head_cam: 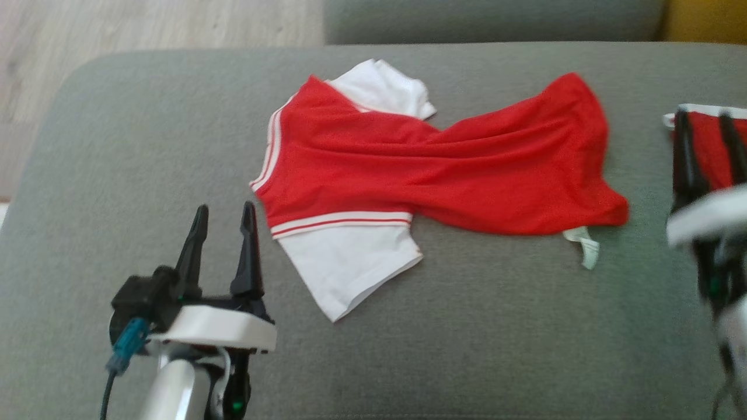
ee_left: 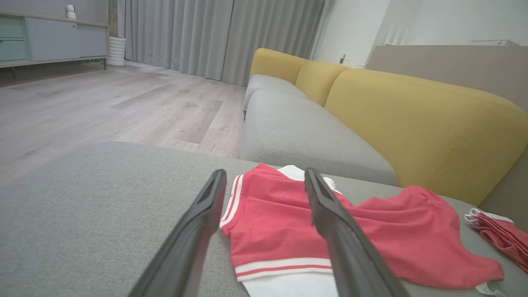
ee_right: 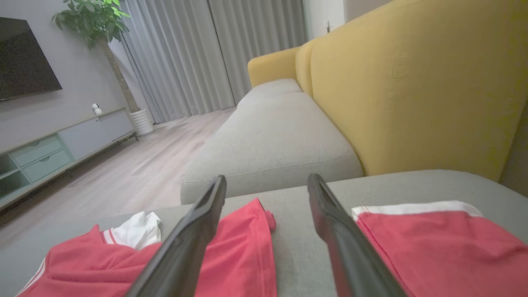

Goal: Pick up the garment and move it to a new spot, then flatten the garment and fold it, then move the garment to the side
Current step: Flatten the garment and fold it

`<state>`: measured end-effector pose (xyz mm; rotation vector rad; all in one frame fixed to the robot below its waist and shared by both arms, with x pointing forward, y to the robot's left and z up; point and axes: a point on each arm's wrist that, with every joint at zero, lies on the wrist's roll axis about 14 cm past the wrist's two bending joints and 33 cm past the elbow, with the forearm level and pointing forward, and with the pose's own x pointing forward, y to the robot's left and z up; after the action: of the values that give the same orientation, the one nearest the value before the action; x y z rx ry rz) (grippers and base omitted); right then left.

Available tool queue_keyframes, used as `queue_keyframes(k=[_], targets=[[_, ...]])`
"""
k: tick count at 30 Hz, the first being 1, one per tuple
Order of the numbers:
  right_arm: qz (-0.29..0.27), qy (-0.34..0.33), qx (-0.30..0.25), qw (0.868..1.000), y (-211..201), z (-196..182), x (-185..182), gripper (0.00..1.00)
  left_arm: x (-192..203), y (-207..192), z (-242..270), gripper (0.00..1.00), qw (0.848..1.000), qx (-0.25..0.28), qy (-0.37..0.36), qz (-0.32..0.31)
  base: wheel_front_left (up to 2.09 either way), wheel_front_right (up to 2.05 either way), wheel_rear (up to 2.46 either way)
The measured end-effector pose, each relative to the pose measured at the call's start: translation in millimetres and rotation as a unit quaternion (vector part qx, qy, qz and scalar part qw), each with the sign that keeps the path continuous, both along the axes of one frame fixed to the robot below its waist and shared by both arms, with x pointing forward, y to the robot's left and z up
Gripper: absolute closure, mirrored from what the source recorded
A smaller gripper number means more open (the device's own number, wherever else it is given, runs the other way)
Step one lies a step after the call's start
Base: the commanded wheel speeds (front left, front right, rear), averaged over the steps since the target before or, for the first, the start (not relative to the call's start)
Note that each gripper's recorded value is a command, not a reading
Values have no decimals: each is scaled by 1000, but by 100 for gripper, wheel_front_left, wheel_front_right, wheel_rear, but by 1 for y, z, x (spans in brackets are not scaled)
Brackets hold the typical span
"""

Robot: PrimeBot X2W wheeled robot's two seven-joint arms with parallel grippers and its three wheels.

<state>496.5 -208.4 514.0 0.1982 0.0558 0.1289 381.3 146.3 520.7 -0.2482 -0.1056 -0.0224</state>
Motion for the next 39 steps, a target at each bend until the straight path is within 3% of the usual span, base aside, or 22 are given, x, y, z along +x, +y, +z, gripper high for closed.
queue_keyframes(k=[7, 13, 26, 29, 35, 36, 39], targets=[[-31, -28, 13, 999, -12, -18, -86, 0, -3, -4, 1, 0, 1000, -1, -4, -10, 0, 0, 0], [-45, -14, -3, 999, -7, -34, -126, 0, -6, -11, 0, 0, 1000, -2, -3, -23, 0, 0, 0], [-54, -23, -17, 998, -11, -23, -123, 0, -11, -11, -5, 0, 1000, -2, 5, -26, 0, 0, 0], [-50, 0, -20, 999, -9, -31, -123, 0, -15, -21, -35, 0, 997, -5, 61, -46, 0, 0, 0], [7, 120, -32, 992, 6, -68, -102, 0, -29, -53, -96, 0, 967, -49, 229, -104, 0, 0, 0], [7, 120, -32, 992, 6, -68, -102, 0, -29, -53, -96, 0, 967, -49, 229, -104, 0, 0, 0], [23, 164, -44, 985, 4, -75, -79, 0, -32, -66, -114, 0, 946, -70, 291, -127, 0, 0, 0]])
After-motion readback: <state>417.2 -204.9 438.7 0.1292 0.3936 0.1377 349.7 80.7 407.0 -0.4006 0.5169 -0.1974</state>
